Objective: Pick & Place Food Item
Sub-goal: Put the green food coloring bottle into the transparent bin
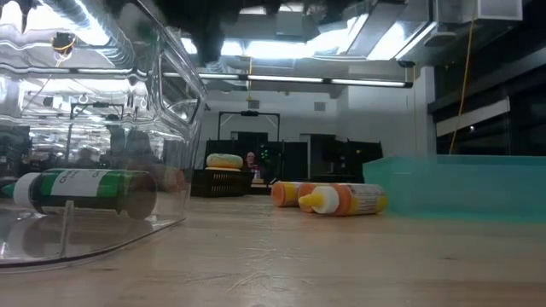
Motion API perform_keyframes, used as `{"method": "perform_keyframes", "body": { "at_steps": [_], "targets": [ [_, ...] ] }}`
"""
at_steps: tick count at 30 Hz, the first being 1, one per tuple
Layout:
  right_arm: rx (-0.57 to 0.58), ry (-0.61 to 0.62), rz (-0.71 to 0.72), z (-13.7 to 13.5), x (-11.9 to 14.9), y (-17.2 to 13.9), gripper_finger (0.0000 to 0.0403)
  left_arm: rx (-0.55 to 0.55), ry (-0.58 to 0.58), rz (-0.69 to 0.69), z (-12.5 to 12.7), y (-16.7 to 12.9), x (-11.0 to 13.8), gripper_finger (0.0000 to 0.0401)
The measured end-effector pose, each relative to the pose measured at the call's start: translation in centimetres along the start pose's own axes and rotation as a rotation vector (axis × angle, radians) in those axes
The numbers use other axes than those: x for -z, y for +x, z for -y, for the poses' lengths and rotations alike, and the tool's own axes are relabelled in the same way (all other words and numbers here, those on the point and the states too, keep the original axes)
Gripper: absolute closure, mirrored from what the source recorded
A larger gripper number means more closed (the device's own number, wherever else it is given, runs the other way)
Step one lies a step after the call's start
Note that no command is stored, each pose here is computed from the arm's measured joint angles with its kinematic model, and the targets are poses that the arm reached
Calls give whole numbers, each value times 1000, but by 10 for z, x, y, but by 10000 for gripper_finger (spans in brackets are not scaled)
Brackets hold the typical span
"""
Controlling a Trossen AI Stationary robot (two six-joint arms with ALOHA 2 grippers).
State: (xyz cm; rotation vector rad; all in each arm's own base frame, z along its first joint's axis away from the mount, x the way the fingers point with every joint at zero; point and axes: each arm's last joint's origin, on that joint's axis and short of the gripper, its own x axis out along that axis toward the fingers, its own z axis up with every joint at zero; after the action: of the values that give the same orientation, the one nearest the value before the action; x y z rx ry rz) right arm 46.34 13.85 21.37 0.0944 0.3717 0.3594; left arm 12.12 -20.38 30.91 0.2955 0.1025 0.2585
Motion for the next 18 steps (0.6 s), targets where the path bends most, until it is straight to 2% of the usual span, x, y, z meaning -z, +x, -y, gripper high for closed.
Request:
{"method": "perform_keyframes", "body": {
  "at_steps": [3,10,13,18],
  "targets": [
    [-4,26,-29,2,13,8,294,-5,-7,-2,0,1,0,287],
    [-56,53,-52,2,19,12,290,-11,-14,-4,-1,3,0,287],
    [-60,52,-49,0,19,12,268,-11,-21,-4,0,3,0,287],
    [-68,49,-40,-3,18,12,205,-9,-27,-4,0,3,0,287]
  ]
}}
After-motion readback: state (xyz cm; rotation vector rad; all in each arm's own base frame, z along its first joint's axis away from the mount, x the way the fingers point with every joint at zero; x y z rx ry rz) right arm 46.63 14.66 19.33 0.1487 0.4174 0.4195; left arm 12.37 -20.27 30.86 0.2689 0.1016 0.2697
